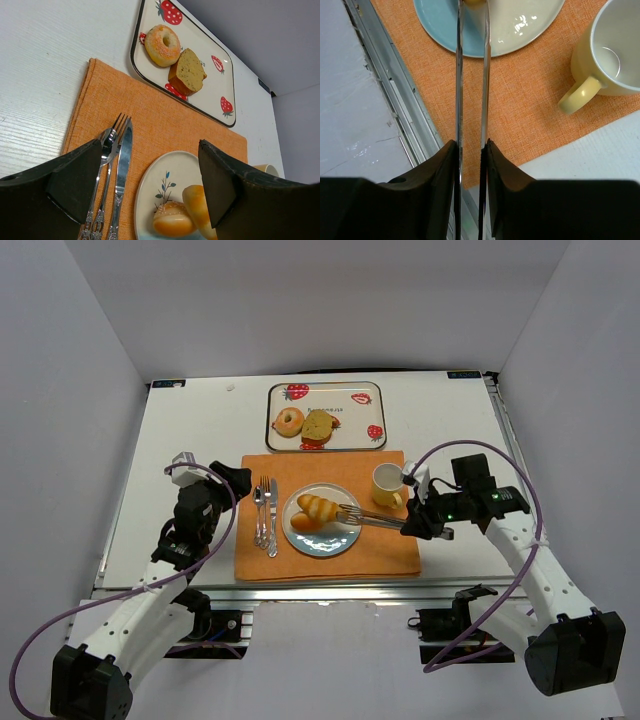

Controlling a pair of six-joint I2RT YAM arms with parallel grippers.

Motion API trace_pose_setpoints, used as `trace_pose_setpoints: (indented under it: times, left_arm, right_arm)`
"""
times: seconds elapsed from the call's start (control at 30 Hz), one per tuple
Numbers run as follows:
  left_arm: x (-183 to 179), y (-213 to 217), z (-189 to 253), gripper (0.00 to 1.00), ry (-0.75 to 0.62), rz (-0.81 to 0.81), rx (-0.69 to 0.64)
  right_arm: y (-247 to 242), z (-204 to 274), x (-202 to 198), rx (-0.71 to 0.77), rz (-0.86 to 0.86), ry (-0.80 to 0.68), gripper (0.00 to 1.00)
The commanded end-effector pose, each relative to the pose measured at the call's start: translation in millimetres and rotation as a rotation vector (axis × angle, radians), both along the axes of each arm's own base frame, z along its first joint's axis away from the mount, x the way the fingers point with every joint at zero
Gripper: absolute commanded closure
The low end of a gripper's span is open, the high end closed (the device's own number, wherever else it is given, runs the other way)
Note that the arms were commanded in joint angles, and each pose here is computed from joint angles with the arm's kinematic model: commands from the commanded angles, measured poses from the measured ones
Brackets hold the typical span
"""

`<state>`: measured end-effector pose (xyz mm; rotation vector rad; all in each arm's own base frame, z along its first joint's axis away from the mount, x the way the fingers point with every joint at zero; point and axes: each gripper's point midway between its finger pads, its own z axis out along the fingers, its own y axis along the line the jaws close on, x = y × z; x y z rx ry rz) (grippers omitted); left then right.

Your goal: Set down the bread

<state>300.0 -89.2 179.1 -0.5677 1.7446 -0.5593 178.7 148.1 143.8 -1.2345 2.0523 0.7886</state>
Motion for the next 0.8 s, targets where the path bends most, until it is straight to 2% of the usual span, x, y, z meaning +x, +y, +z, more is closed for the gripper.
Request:
trace_pose_setpoints:
  times: [0.0, 0.1, 0.4, 0.77]
  left_arm:
    - [-0.7, 0.3, 4.5, 0.13, -0.018, 0.0, -0.013]
    - [-1.0, 0.7, 3.8, 0.13, -0.017, 0.002, -0.012]
    - [-0.3, 0.4, 4.0, 0.13, -0.017, 0.002, -0.012]
    - [1.1, -0.9, 4.1, 0.13, -0.017, -0.003, -0.013]
  right_arm:
    - [1.1, 4.0, 4.3, 0.009, -0.014, -0.029, 0.66]
    - [0.1, 2.9, 6.5, 0.003, -0.028, -0.03, 0.66]
    - [0.1, 1.2, 10.0, -0.005, -0.034, -0.014, 0.56]
    - [-1.2, -0.2, 9.8, -0.015, -0.029, -0.015, 0.53]
